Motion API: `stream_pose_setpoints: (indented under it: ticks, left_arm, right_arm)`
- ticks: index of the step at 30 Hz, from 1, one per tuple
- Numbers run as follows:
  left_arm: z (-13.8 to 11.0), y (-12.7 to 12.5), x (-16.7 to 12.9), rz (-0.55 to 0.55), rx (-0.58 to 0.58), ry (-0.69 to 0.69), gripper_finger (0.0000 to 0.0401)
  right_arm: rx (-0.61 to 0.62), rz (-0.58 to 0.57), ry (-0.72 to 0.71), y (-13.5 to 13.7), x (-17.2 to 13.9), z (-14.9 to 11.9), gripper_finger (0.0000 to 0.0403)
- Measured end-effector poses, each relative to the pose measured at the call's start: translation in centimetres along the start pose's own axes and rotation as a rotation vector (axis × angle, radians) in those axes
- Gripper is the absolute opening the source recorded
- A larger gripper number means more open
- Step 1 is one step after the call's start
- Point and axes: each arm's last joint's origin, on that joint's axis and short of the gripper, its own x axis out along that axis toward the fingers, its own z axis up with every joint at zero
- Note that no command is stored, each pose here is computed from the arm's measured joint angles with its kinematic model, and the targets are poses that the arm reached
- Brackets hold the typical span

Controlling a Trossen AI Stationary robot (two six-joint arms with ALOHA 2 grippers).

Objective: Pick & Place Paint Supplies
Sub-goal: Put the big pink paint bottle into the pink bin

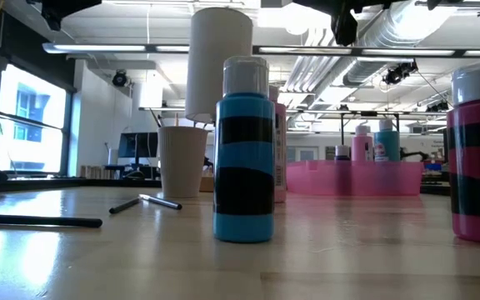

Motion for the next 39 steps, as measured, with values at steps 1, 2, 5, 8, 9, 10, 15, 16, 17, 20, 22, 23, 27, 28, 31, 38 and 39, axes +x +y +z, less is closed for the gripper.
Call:
stream_pose_setpoints:
  ticks: [1, 2, 5, 8, 9, 10, 15, 16, 17, 20, 22, 23, 27, 28, 31, 38, 39]
  left_arm:
    - [0.0, 0.01, 0.0, 0.004, 0.0, -0.001, 0.0223]
    - [0.0, 0.01, 0.0, 0.005, 0.0, -0.001, 0.0223]
    - [0.0, 0.02, 0.0, 0.006, -0.001, 0.0, 0.0223]
    - [-0.01, -0.01, 0.0, -0.003, -0.039, 0.001, 0.0223]
    - [-0.01, -0.01, 0.0, -0.004, -0.056, 0.002, 0.0223]
    - [-0.01, -0.01, 0.0, -0.005, -0.073, 0.002, 0.0223]
    - [-0.01, -0.01, 0.0, -0.006, -0.101, 0.002, 0.0223]
    - [-0.01, -0.01, 0.0, -0.005, -0.097, 0.002, 0.0223]
    - [-0.01, -0.01, 0.0, -0.005, -0.091, 0.001, 0.0223]
    - [0.01, -0.02, -0.01, -0.007, -0.059, 0.001, 0.0223]
    - [0.01, -0.02, -0.01, -0.008, -0.045, 0.001, 0.0223]
    - [0.01, -0.02, -0.01, -0.008, -0.045, 0.001, 0.0223]
    - [0.02, 0.02, -0.01, 0.007, -0.049, -0.002, 0.0223]
    - [0.02, 0.02, -0.01, 0.007, -0.049, -0.002, 0.0223]
    - [0.02, 0.01, -0.01, 0.004, -0.055, -0.002, 0.0223]
    - [0.05, 0.07, -0.02, 0.024, -0.073, -0.005, 0.0223]
    - [0.05, 0.08, -0.02, 0.025, -0.073, -0.005, 0.0223]
  right_arm:
    - [-0.001, 0.0, 0.0, 0.0, 0.0, 0.0, 0.0002]
    - [-0.001, 0.0, 0.0, 0.0, 0.0, 0.0, 0.0002]
    - [-0.002, 0.0, 0.0, 0.0, 0.0, 0.0, 0.0002]
    - [-0.028, -0.002, -0.001, -0.01, 0.0, 0.0, 0.0002]
    - [-0.033, -0.002, -0.001, -0.01, 0.0, 0.0, 0.0002]
    - [-0.04, -0.001, -0.001, 0.0, 0.0, 0.0, 0.0002]
    - [-0.049, -0.001, -0.001, 0.0, 0.0, 0.0, 0.0002]
    - [-0.049, -0.002, -0.002, 0.0, 0.0, 0.02, 0.0002]
    - [-0.049, -0.001, -0.005, 0.01, 0.01, 0.04, 0.0002]
    - [-0.048, 0.004, -0.021, 0.06, 0.01, 0.19, 0.0002]
    - [-0.048, 0.006, -0.027, 0.08, 0.0, 0.25, 0.0002]
    - [-0.05, 0.007, -0.032, 0.09, 0.0, 0.3, 0.0002]
    - [-0.05, 0.014, -0.054, 0.16, -0.01, 0.51, 0.0002]
    - [-0.05, 0.016, -0.06, 0.18, 0.0, 0.56, 0.0002]
    - [-0.068, 0.02, -0.075, 0.23, -0.01, 0.7, 0.0002]
    - [-0.075, 0.022, -0.086, 0.25, -0.02, 0.8, 0.0002]
    - [-0.075, 0.022, -0.086, 0.25, -0.02, 0.8, 0.0002]
